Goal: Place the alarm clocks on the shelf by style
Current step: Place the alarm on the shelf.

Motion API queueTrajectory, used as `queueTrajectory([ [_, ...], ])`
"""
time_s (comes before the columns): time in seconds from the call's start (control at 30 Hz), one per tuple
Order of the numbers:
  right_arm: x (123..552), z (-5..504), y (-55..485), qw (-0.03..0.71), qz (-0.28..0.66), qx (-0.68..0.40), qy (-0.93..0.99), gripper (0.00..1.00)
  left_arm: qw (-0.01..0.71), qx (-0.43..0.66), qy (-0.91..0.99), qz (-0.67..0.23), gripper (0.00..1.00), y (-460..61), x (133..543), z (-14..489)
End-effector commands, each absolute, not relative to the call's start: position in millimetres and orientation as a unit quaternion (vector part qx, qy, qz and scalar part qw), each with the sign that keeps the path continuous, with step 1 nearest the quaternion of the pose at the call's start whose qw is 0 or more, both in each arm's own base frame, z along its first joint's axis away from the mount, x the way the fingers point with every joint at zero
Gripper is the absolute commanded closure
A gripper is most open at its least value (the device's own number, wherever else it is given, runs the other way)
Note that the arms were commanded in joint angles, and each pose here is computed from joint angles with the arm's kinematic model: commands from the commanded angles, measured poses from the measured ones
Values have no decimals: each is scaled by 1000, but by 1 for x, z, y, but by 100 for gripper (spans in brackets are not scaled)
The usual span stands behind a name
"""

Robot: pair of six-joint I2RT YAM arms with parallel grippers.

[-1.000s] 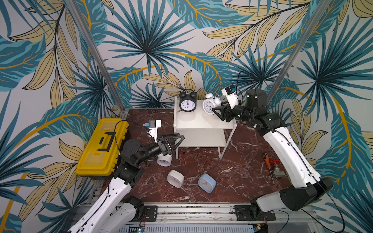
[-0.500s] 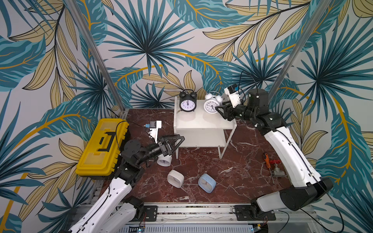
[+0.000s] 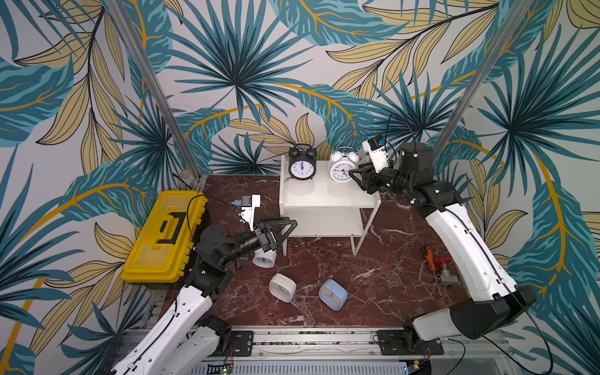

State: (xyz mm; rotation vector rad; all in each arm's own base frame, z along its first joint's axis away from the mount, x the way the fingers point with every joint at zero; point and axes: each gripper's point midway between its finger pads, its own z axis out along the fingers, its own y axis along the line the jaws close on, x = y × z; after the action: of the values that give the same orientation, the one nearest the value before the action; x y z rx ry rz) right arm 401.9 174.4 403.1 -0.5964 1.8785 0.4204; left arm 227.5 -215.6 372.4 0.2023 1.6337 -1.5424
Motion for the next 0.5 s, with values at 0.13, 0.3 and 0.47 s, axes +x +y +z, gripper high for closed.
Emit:
queueTrajectory([
  [0.13,397,403,168,531,175,-236,795,48,442,76,665,-598,10,-211,231,368],
  [0.3,380,428,166,553,189,-230,779,37,475,3,709,-522,7,-185,249,353],
  [0.47,353,452,164,563,210,-225,767,35,507,-138,778,-344,0,-113,262,317],
])
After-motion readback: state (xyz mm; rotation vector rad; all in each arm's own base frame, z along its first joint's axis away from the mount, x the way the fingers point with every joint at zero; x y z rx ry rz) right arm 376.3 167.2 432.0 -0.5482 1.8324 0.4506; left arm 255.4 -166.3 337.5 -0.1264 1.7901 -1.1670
